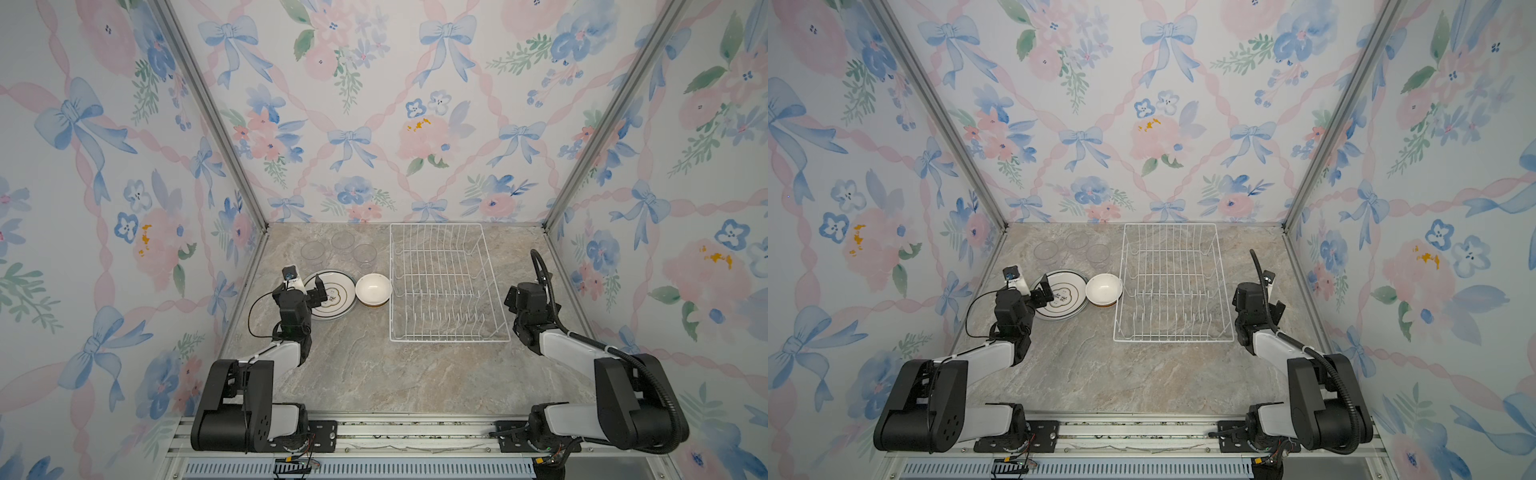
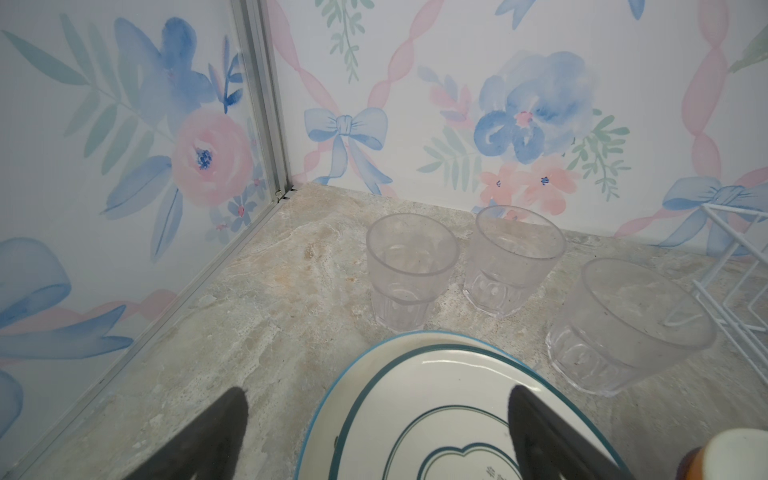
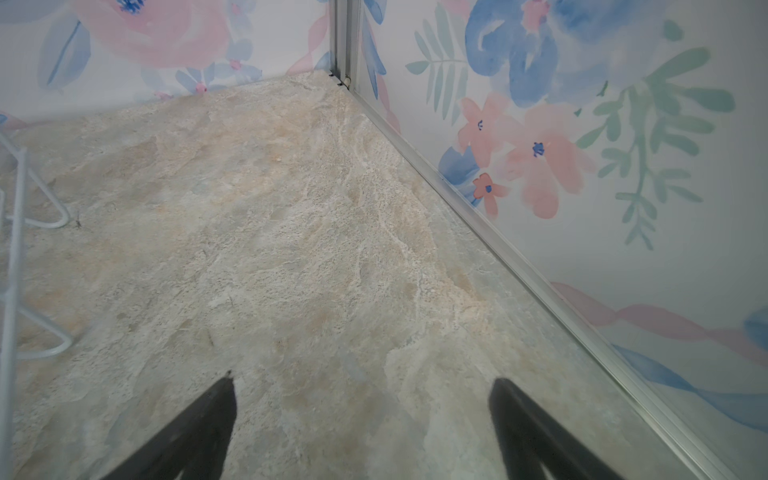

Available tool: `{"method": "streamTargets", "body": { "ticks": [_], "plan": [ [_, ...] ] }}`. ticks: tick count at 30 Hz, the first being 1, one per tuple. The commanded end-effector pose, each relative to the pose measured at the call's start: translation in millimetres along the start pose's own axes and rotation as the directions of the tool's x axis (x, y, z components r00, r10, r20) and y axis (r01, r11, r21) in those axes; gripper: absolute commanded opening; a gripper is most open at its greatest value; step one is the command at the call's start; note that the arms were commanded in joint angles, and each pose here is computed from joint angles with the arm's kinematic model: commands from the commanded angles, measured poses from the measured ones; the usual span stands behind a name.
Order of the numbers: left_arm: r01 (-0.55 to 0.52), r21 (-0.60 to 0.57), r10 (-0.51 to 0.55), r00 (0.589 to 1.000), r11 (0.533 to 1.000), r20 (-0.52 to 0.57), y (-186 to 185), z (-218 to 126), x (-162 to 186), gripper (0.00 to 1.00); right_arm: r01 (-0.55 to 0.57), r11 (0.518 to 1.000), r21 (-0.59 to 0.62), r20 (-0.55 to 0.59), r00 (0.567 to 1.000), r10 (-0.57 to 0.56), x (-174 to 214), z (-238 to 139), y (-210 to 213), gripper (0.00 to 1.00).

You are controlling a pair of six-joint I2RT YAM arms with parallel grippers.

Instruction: Unload the mixed dishes from the dish rack

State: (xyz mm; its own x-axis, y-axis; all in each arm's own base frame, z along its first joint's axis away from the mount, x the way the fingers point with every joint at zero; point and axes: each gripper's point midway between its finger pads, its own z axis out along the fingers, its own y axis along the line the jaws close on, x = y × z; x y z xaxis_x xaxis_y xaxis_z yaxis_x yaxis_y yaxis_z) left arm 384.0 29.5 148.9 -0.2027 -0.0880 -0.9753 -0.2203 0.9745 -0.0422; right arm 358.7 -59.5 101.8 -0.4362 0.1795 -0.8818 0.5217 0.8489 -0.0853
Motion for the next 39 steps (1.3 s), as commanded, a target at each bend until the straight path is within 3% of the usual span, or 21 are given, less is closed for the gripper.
{"method": "streamTargets", "body": {
  "ticks": [1, 6, 14, 16, 23, 27, 30, 39],
  "plan": [
    [-0.031, 0.03, 0.031, 1.0, 0.999, -0.003, -5, -1, -2, 0.98, -0.012, 1.0, -0.014, 0.031, 0.999, 0.012, -14, 4, 5, 0.97],
    [-0.014, 0.029, 0.016, 0.997, 0.999, -0.074, -3, -13, 34, 0.98, -0.005, 1.0, -0.028, 0.041, 0.999, 0.006, -15, 3, 6, 0.97],
    [-0.06, -0.018, 0.058, 0.993, 0.998, -0.105, 5, 15, 37, 0.98, 0.057, 0.998, -0.041, 0.114, 0.992, -0.052, -24, 1, 12, 0.97],
    [-0.023, -0.02, 0.021, 0.998, 1.0, -0.062, 14, 15, 36, 0.98, 0.054, 0.998, -0.024, 0.117, 0.992, -0.051, -28, 7, 9, 0.97],
    [-0.039, 0.04, 0.042, 0.997, 0.998, -0.065, 4, 12, 38, 0.98, 0.135, 0.99, -0.037, 0.121, 0.984, -0.13, -25, 16, 30, 0.97],
    [-0.064, 0.12, 0.061, 0.998, 0.991, 0.028, -8, -5, 37, 0.98, 0.166, 0.985, -0.054, 0.146, 0.977, -0.156, -24, 12, 38, 0.97],
    [-0.087, 0.187, 0.081, 0.996, 0.978, 0.04, -17, -6, 45, 0.98, 0.206, 0.974, -0.093, 0.187, 0.965, -0.186, -23, 5, 50, 0.97],
    [-0.124, 0.15, 0.121, 0.992, 0.981, 0.027, -21, -2, 46, 0.98, 0.169, 0.942, -0.291, 0.216, 0.971, -0.107, -6, 2, 56, 0.97]
  ]
}}
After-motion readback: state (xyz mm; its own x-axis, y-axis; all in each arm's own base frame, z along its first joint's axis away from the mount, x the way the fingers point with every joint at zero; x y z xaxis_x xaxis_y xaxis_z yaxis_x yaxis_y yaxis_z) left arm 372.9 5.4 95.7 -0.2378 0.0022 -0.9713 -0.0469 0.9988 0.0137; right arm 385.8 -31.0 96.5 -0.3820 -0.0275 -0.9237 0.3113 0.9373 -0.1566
